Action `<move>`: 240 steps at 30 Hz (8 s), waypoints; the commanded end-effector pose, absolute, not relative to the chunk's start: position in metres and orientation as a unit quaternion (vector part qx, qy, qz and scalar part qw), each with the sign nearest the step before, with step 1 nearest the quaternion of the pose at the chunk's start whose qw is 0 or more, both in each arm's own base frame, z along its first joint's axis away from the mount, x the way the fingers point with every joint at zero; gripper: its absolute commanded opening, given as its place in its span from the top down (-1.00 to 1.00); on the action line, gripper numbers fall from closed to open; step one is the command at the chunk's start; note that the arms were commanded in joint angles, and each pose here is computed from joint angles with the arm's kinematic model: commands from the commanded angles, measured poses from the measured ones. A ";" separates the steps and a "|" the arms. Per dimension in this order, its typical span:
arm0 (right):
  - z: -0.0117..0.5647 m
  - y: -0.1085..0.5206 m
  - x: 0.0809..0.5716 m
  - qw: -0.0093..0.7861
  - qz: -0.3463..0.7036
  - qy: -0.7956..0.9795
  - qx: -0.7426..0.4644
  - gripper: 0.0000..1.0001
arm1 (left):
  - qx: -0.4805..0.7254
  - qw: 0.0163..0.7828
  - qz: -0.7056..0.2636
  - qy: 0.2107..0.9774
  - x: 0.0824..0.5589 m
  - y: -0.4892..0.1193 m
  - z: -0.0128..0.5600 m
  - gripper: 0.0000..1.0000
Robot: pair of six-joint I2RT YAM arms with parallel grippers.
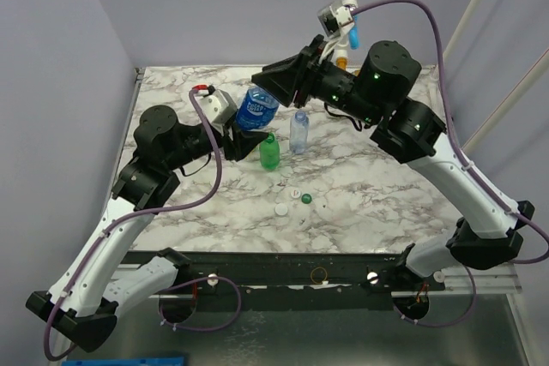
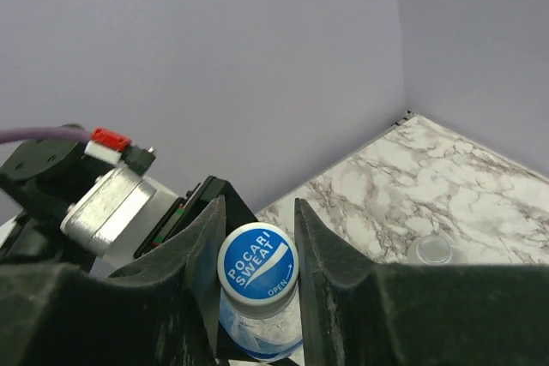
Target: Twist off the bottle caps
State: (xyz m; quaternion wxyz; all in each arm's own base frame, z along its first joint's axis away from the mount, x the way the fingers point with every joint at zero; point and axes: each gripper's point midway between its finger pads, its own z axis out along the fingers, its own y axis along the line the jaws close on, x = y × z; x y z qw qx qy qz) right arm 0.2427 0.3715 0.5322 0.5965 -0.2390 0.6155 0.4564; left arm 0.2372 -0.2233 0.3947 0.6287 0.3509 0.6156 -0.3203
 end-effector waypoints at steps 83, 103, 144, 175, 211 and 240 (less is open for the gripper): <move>0.088 0.219 0.222 0.386 0.123 0.913 -0.052 -0.26 | 0.424 0.525 -0.464 0.575 0.158 -0.239 0.381 1.00; 0.489 0.324 0.161 0.571 0.532 0.551 -0.296 -1.00 | 0.432 0.504 -0.471 0.581 0.156 -0.241 0.363 1.00; 0.300 0.258 0.269 0.623 0.174 0.731 -0.218 0.74 | 0.212 0.552 -0.226 0.774 0.245 -0.162 0.330 -0.97; 0.203 0.248 0.316 0.674 0.134 0.715 -0.125 -0.01 | 0.077 0.474 -0.097 0.872 0.323 -0.066 0.268 -0.97; 0.182 -0.010 0.352 0.556 0.069 0.781 0.275 -1.00 | 0.058 0.512 -0.085 0.853 0.355 -0.005 0.142 -0.97; 0.135 -0.065 0.388 0.682 -0.067 0.713 0.148 -1.00 | -0.012 0.680 -0.097 0.727 0.379 0.000 0.095 -0.97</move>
